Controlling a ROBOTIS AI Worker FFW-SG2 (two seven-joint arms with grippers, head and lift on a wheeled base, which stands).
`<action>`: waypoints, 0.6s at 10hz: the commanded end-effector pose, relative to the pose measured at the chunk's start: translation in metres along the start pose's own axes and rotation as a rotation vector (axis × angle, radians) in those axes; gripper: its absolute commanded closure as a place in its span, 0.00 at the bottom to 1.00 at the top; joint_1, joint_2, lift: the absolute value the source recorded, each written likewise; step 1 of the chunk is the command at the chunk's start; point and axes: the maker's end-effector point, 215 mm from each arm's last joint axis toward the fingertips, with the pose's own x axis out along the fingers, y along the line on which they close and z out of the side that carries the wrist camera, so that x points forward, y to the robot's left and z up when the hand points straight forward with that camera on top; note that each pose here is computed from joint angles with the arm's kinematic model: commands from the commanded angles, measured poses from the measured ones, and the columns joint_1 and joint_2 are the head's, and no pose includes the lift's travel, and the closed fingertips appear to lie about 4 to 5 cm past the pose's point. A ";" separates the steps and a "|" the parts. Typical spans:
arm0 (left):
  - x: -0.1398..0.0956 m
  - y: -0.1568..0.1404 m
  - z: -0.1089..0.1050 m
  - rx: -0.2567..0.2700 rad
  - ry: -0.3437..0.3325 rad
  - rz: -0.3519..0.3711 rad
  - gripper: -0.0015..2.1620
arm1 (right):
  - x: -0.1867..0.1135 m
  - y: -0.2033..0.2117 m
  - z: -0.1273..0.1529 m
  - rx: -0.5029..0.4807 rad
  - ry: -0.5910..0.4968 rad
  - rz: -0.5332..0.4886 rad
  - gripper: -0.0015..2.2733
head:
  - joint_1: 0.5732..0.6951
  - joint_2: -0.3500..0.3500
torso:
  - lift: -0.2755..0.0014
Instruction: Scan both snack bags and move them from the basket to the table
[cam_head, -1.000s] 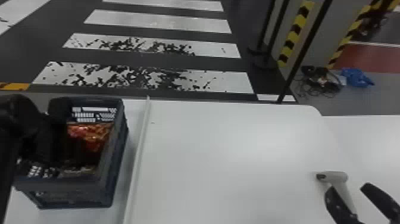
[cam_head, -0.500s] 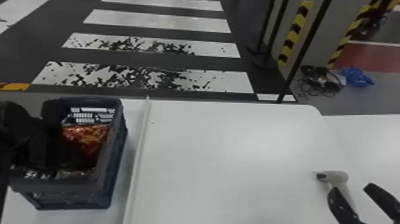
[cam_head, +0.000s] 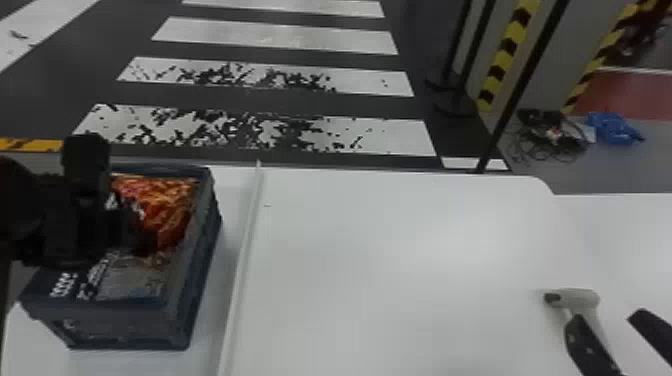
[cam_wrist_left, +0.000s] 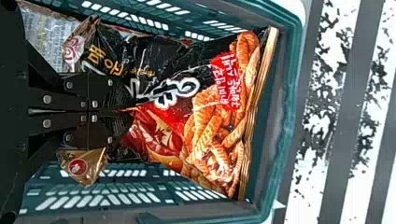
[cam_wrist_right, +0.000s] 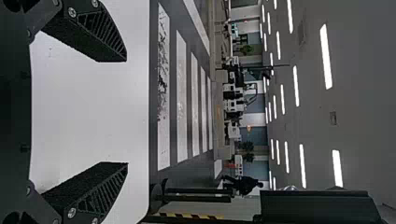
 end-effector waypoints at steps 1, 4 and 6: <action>-0.008 -0.005 0.003 0.010 -0.026 -0.005 0.77 | 0.000 -0.001 -0.001 0.002 0.000 -0.002 0.06 | 1.00 0.36 | 0.64; -0.037 -0.012 0.025 0.046 -0.126 0.012 0.77 | 0.001 -0.001 0.000 0.002 -0.003 -0.002 0.06 | 1.00 0.35 | 0.64; -0.046 -0.012 0.025 0.056 -0.152 0.023 0.77 | 0.002 -0.001 0.000 0.001 -0.004 -0.002 0.06 | 1.00 0.35 | 0.64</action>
